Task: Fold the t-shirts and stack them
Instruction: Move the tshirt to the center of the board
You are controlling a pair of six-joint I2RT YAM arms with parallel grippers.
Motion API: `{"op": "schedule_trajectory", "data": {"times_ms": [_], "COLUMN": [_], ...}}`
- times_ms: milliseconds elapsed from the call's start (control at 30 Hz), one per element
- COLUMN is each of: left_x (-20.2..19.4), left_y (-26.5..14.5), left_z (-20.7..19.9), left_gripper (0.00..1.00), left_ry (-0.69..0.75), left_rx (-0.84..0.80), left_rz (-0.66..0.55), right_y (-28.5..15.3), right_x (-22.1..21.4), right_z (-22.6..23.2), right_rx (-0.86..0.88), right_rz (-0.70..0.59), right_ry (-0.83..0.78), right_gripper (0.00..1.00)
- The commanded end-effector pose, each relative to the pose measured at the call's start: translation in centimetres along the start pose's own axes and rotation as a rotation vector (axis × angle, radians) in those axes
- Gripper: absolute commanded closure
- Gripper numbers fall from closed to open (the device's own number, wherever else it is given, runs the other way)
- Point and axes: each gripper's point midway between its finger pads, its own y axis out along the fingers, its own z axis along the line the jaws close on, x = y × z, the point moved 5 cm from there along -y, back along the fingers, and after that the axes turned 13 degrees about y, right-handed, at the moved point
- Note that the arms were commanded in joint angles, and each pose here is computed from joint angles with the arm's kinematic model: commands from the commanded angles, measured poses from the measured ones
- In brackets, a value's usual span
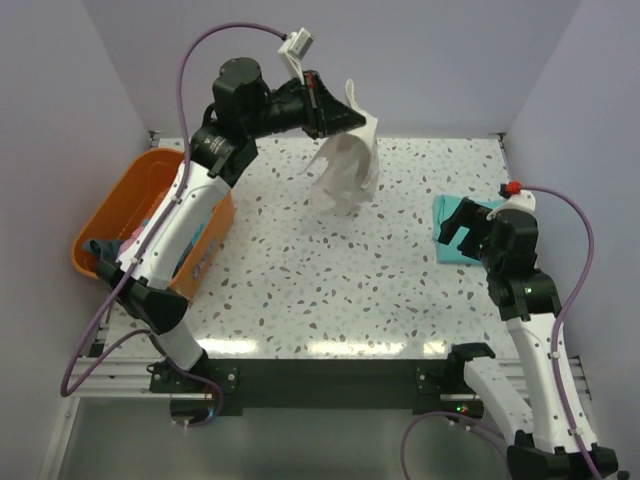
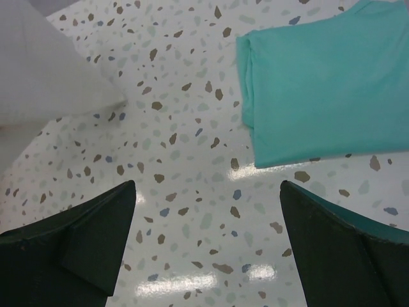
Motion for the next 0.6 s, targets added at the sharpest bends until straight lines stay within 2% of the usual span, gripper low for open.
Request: {"op": "schedule_trajectory", "data": {"times_ms": [0,100,167,233,267,300,367,400,433,467,500,567], "left_x": [3.9,3.8,3.5,2.7,1.6,0.1,-2.0,-4.9,-6.8,-8.5,-12.4,-15.5], "left_y": [-1.3,-1.5,-2.2,-3.0,-3.4,-3.7,-5.1,-6.2,-6.8,-7.7,-8.6,-10.4], "left_z": [-6.1,-7.2,-6.7,-4.5,-3.1,-0.3,2.1,5.2,6.6,8.4,10.4,12.2], "left_gripper": [1.00,1.00,1.00,1.00,1.00,1.00,1.00,0.92,0.76,0.31,0.00,0.00], "left_ry": [0.154,0.159,0.166,0.168,0.143,0.123,0.129,0.114,0.099,0.082,0.050,-0.034], "left_rx": [-0.082,-0.086,-0.022,0.161,0.256,0.427,0.587,0.760,0.825,0.887,0.933,0.977], "left_rz": [-0.129,-0.123,-0.112,-0.111,-0.073,-0.054,-0.003,0.049,0.092,0.131,0.230,0.294], "right_y": [-0.9,-1.0,-1.2,-1.5,-1.6,-1.9,-2.4,-2.5,-2.6,-2.7,-2.5,-2.0], "right_x": [1.3,1.1,1.1,1.0,1.1,1.3,1.4,1.3,1.2,1.1,0.7,0.1], "right_z": [-0.3,-0.7,-1.0,-1.3,-1.4,-1.5,-1.8,-1.8,-1.9,-1.8,-1.9,-2.0], "right_rx": [-0.052,-0.077,-0.099,-0.117,-0.128,-0.135,-0.159,-0.162,-0.163,-0.156,-0.153,-0.154], "right_rz": [-0.066,-0.059,-0.055,-0.056,-0.062,-0.074,-0.076,-0.072,-0.071,-0.063,-0.049,-0.015], "right_ry": [0.034,0.034,0.038,0.040,0.041,0.045,0.051,0.051,0.058,0.061,0.058,0.052], "right_gripper": [0.01,0.01,0.01,0.01,0.01,0.01,0.01,0.01,0.01,0.01,0.01,0.01]}}
